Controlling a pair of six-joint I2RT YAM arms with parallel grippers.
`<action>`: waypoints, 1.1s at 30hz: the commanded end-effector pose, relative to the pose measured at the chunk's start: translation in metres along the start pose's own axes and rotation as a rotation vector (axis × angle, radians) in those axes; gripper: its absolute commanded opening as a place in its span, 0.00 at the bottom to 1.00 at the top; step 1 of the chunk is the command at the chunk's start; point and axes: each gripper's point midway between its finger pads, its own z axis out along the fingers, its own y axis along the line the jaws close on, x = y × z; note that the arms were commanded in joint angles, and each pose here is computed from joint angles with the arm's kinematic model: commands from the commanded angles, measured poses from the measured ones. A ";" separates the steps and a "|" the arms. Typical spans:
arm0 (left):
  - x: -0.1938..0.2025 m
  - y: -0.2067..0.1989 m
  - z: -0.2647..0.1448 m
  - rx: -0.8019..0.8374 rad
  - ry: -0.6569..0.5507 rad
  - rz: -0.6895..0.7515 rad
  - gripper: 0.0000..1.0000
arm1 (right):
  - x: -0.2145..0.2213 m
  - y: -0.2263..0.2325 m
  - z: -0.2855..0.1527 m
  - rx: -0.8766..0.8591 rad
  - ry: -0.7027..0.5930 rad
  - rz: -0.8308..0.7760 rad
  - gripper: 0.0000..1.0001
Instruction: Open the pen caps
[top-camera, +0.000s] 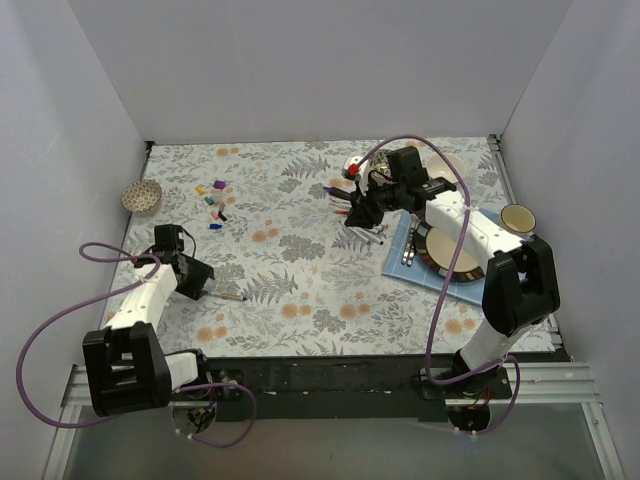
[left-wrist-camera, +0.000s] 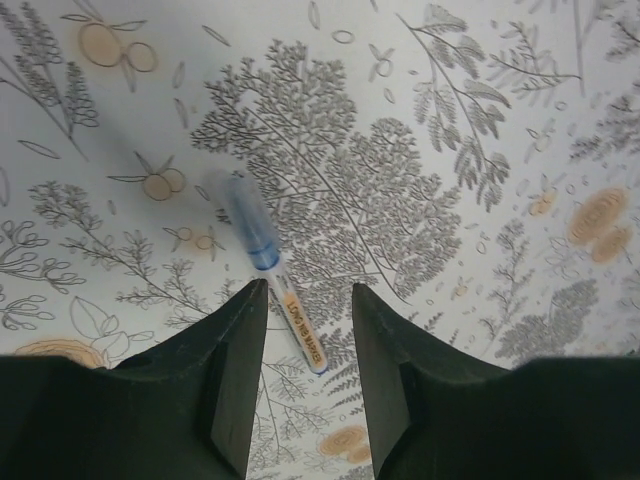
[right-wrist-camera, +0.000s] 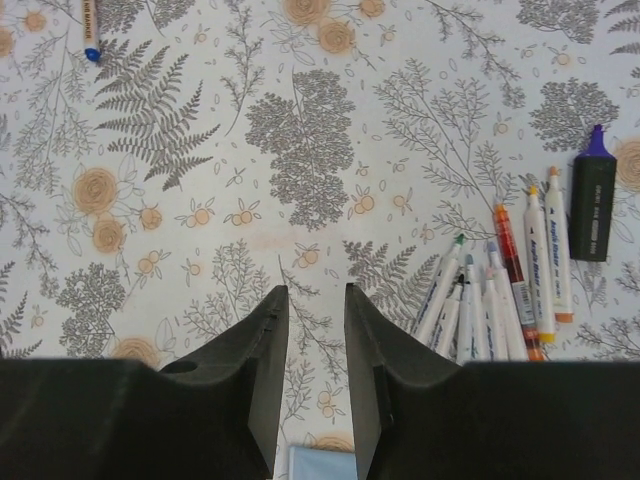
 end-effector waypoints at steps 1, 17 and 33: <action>-0.014 0.020 0.001 -0.145 -0.070 -0.020 0.40 | -0.011 0.015 0.002 -0.056 -0.048 -0.011 0.36; -0.016 0.028 0.033 -0.291 -0.012 0.005 0.12 | -0.025 0.027 -0.009 -0.063 -0.099 -0.033 0.36; 0.067 -0.147 -0.089 0.986 0.169 0.459 0.00 | -0.014 0.099 0.016 -0.430 -0.205 0.045 0.55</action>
